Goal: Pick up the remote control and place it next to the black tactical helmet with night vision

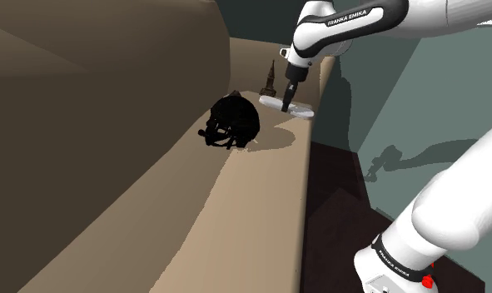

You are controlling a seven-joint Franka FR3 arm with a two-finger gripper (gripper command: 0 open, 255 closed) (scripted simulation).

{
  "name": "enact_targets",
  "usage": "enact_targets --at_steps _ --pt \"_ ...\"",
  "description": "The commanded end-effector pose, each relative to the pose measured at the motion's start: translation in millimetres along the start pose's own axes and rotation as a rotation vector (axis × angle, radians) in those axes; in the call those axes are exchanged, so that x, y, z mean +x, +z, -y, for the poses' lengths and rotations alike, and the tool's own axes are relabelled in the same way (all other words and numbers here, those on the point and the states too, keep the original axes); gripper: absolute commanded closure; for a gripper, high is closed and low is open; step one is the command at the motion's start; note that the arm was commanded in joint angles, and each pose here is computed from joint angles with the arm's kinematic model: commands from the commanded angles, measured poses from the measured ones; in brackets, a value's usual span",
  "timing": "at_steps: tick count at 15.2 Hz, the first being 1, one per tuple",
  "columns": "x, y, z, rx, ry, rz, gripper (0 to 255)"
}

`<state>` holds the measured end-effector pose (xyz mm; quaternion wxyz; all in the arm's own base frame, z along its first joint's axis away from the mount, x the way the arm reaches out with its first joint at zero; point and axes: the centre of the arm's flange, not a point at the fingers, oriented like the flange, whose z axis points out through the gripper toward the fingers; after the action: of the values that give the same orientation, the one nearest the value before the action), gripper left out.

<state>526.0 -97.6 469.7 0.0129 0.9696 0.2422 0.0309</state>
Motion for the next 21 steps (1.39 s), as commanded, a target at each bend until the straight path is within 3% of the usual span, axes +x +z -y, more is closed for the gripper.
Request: enact_targets --at_steps 1,21 --pt "0 9 1 0.000 0.000 -0.001 255" --pt "-6 115 5 0.000 0.000 -0.001 255"
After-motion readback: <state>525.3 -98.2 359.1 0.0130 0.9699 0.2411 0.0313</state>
